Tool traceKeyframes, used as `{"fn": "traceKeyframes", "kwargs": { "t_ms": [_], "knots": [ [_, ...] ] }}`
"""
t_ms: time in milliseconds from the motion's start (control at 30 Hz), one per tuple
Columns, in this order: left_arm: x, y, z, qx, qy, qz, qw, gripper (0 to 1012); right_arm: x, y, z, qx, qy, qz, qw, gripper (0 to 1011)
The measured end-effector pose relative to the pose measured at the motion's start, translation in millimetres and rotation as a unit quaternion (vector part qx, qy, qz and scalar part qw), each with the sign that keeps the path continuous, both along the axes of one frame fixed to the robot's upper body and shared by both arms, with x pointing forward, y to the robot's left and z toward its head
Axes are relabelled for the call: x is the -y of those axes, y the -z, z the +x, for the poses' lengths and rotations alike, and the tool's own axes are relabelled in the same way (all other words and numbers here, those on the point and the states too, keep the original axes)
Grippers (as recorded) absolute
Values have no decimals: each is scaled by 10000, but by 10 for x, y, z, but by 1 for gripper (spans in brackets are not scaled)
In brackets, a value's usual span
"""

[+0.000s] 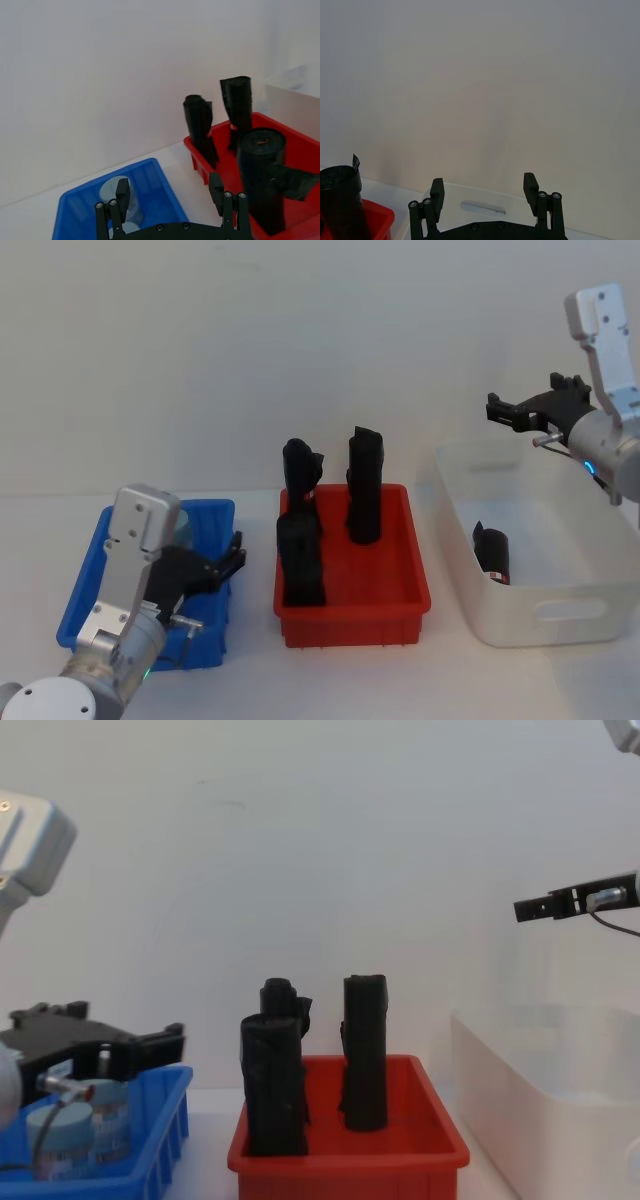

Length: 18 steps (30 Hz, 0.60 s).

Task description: Pick the cotton swabs from the blue box and place them into the white box.

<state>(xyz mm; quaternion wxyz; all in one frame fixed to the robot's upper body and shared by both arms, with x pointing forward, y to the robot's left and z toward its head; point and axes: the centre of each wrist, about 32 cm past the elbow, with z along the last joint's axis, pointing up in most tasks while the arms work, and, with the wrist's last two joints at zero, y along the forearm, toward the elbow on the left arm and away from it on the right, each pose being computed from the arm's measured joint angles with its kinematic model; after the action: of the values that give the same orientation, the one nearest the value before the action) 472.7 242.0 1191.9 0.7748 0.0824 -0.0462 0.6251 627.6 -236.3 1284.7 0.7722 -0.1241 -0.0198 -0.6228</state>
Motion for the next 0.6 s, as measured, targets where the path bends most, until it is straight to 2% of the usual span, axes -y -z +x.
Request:
{"fn": "traceKeyframes", "kwargs": {
  "t_ms": [200, 367, 600],
  "knots": [
    [-81, 34, -54, -73, -341, -3, 9994, 1003, 0, 0, 0, 1, 0, 0, 10000, 1002],
    [-134, 58, -85, -174, -497, -19, 9986, 1003, 0, 0, 0, 1, 0, 0, 10000, 1002],
    [-202, 134, -102, -369, -612, -68, 9974, 1003, 0, 0, 0, 1, 0, 0, 10000, 1002]
  ]
}}
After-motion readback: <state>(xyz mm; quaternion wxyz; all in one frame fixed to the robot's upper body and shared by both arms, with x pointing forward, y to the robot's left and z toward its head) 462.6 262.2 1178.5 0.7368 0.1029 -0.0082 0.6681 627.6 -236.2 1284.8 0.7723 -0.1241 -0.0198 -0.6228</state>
